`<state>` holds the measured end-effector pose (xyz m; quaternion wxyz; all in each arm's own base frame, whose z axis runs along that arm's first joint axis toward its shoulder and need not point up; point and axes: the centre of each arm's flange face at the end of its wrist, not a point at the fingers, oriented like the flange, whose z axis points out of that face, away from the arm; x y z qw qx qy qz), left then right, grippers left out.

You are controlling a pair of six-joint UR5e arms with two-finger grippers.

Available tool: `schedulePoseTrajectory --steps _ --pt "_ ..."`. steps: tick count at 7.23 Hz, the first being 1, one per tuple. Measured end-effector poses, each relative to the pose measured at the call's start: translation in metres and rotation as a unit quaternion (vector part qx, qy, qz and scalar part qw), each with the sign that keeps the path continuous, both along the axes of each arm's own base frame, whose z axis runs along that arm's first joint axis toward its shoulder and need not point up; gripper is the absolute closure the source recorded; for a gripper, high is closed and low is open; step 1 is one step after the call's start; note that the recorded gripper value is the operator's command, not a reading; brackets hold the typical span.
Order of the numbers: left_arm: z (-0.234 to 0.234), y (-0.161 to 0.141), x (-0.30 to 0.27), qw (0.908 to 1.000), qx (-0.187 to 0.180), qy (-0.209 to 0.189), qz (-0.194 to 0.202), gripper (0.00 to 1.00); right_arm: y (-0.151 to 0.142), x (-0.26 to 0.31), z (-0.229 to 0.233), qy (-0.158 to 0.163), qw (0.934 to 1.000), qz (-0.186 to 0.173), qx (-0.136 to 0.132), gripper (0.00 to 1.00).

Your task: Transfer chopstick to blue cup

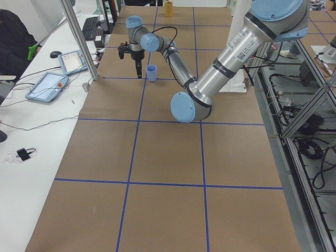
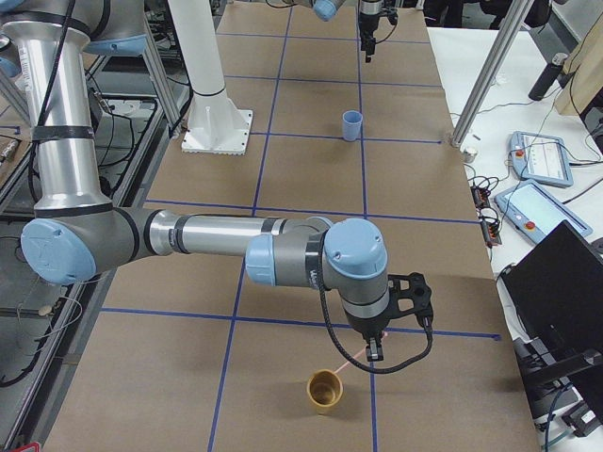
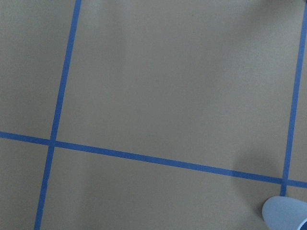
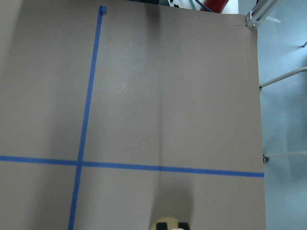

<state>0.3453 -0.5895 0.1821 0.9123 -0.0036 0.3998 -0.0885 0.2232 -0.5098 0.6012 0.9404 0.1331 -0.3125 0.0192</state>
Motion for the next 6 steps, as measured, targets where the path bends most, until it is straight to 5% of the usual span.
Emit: schedulePoseTrajectory --steps 2,4,6 --pt "-0.002 0.001 -0.002 1.0 0.002 0.001 -0.001 0.01 -0.052 0.005 -0.081 0.0 1.0 -0.005 -0.004 1.0" --pt "-0.002 -0.001 -0.016 0.9999 0.007 0.004 -0.009 0.01 -0.112 -0.05 -0.162 -0.011 0.9997 -0.014 -0.014 1.0" --pt "0.0 -0.007 -0.037 0.9997 0.013 0.005 -0.019 0.01 -0.147 -0.142 -0.245 -0.064 0.9972 0.01 -0.038 1.0"
